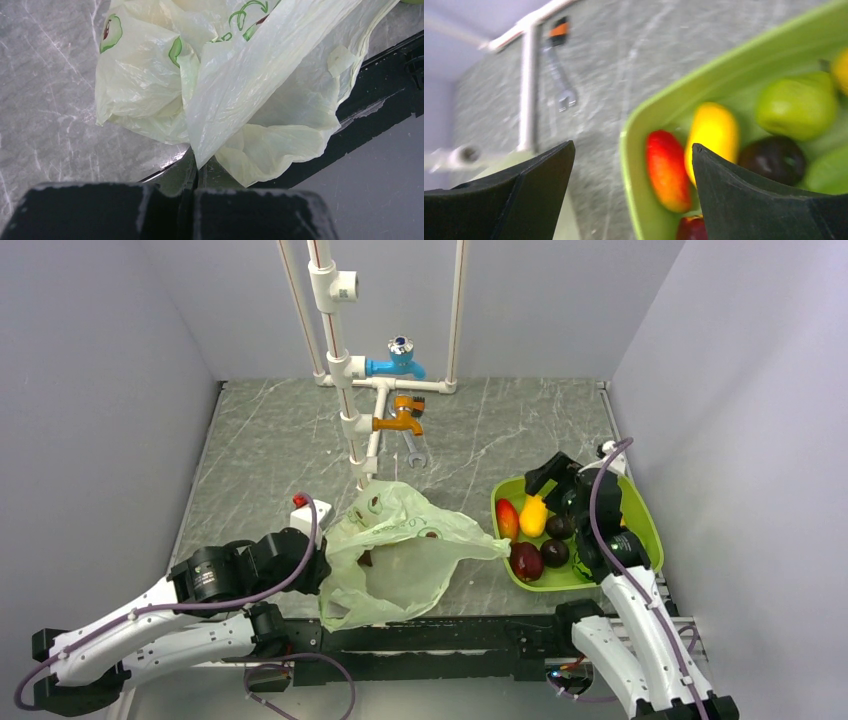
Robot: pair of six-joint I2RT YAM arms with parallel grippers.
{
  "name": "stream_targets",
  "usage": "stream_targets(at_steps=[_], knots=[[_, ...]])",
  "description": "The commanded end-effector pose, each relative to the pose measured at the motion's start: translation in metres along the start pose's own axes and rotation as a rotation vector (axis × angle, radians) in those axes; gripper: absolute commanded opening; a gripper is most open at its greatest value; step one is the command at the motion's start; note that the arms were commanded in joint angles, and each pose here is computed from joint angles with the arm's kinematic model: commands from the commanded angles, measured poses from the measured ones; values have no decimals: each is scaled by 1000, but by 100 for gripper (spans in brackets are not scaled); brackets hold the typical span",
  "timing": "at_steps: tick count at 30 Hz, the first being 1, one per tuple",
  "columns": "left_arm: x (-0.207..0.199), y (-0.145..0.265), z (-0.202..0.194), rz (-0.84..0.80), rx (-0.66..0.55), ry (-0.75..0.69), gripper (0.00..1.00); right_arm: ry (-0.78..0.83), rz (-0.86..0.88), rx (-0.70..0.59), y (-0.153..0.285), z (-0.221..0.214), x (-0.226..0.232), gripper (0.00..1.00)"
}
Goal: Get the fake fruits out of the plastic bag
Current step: Take out the fake fruit from the plastic bag.
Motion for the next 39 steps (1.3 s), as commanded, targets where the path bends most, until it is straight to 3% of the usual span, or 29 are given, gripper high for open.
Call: stream_targets(at_steps=[1,10,14,16,24,30,34,39], knots=[[-6,4,1,-43,9,-3,0,92,399,123,28,0,72,89],[-14,3,-37,-89,231,15,0,337,988,321,105,-58,162,87],[-10,4,-48,-76,243,47,0,443,1160,427,141,-97,180,73],[-8,6,-50,-75,229,66,0,496,1202,469,152,-117,183,71],[-2,11,-59,-64,214,107,0,779,1236,504,186,-211,180,63],[-1,11,-57,-53,208,108,0,967,1058,438,154,-264,155,36],[0,12,-57,-49,199,115,0,1047,983,385,133,-285,138,30],[2,12,-57,-37,196,126,0,1158,947,321,112,-311,132,30]])
Point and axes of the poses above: each gripper's point midway between its finger pads, its own y axis back along the fingers, its own x axis along the line the jaws close on, z = x × y, the point moved 4 cm from there along y, back along the fingers, and after that the axes turned 15 degrees about -y, right-handed, at the moved point
